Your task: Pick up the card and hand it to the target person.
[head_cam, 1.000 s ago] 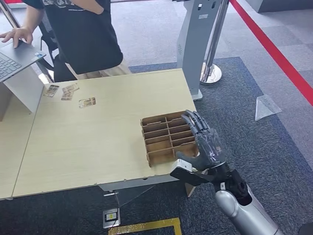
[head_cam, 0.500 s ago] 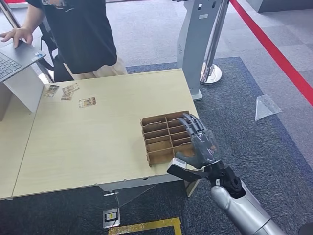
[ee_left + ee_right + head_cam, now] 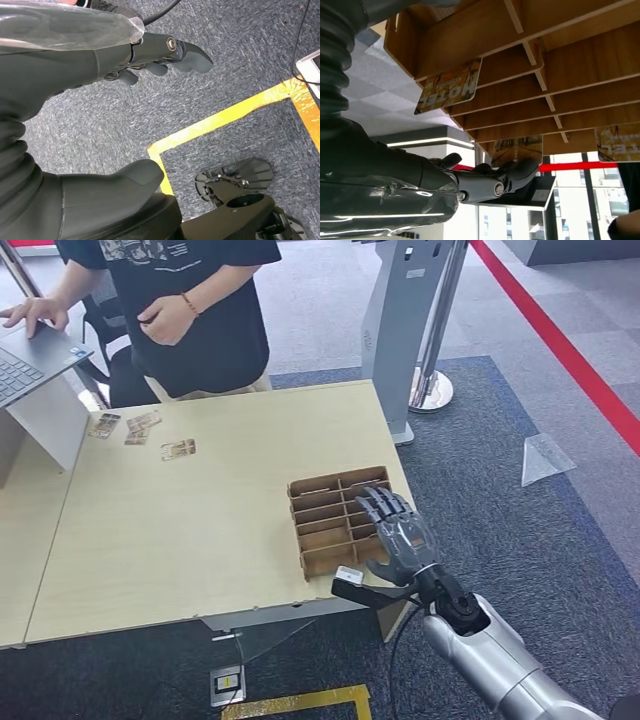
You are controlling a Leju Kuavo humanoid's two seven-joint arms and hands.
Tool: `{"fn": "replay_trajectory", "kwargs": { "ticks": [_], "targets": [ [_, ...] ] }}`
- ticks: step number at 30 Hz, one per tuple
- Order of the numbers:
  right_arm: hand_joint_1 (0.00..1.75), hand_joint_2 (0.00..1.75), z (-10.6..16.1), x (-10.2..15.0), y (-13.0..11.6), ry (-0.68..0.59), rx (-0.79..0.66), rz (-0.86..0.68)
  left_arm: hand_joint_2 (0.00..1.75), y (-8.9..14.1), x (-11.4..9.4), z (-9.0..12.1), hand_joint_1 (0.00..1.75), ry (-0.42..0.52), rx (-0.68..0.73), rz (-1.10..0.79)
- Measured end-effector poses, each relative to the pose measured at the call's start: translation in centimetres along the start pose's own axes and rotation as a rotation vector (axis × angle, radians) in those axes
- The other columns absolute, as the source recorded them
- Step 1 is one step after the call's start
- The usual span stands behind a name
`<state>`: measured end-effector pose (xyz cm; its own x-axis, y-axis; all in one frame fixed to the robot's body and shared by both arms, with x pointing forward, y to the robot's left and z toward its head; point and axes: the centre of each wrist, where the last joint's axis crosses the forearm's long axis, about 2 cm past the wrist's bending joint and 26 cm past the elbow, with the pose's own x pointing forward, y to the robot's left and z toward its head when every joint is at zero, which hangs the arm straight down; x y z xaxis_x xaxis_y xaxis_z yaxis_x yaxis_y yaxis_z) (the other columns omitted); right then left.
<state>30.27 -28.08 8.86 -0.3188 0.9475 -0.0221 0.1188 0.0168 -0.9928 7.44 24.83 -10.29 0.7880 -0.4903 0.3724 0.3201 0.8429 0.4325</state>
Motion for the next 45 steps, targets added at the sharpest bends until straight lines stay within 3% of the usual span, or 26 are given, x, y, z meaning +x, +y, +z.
{"fn": "replay_trajectory", "kwargs": {
  "ticks": [13, 45],
  "targets": [
    [0.00, 1.75, 0.0, -0.8, 0.9, 0.003, -0.023, -0.023, 1.75, -0.1, -0.1, 0.0, 0.00, 0.003, -0.002, -0.001],
    [0.09, 1.75, -1.0, -1.8, 0.1, 0.021, -0.039, -0.012, 1.75, 0.0, -0.1, 0.0, 0.00, -0.001, -0.014, -0.011]
  ]
}}
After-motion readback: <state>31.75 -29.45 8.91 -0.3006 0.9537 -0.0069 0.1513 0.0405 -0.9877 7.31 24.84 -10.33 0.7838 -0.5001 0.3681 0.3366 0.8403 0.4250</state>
